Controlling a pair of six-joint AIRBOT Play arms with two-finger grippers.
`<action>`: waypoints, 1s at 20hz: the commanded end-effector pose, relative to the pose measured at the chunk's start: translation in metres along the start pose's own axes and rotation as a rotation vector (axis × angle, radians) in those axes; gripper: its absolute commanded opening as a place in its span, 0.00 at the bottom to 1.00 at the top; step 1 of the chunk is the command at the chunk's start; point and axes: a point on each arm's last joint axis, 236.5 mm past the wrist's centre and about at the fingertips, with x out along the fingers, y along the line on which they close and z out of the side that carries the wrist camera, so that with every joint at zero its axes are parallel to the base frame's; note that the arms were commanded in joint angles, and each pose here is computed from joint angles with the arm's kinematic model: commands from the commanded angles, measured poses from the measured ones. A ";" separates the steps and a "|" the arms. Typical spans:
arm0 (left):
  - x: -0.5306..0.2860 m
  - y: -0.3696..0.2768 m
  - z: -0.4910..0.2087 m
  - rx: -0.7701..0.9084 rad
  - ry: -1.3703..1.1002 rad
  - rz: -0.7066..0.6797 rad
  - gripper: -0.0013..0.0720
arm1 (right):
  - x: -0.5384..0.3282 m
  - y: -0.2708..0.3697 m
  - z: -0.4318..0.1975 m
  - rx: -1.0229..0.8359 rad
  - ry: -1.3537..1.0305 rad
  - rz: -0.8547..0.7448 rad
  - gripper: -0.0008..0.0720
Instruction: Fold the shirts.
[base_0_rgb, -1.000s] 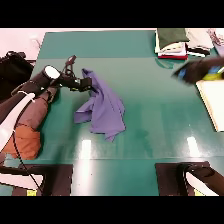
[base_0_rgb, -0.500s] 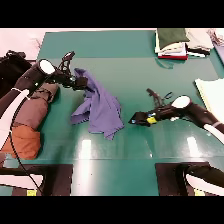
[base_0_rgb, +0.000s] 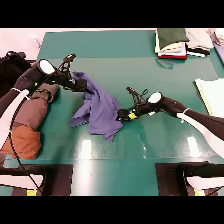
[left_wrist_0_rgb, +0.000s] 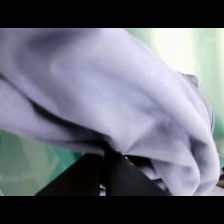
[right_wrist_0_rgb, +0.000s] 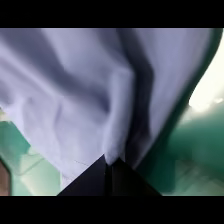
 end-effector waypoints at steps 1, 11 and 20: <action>-0.020 -0.003 0.006 0.037 -0.028 0.020 0.05 | -0.031 0.010 0.023 -0.167 -0.052 -0.074 0.03; -0.387 -0.110 0.062 0.511 -0.771 0.281 0.05 | -0.429 0.122 0.051 -0.457 -0.832 -0.428 0.03; -0.336 -0.111 0.034 0.471 -0.612 0.161 0.05 | -0.440 0.089 0.031 -0.334 -0.804 -0.482 0.03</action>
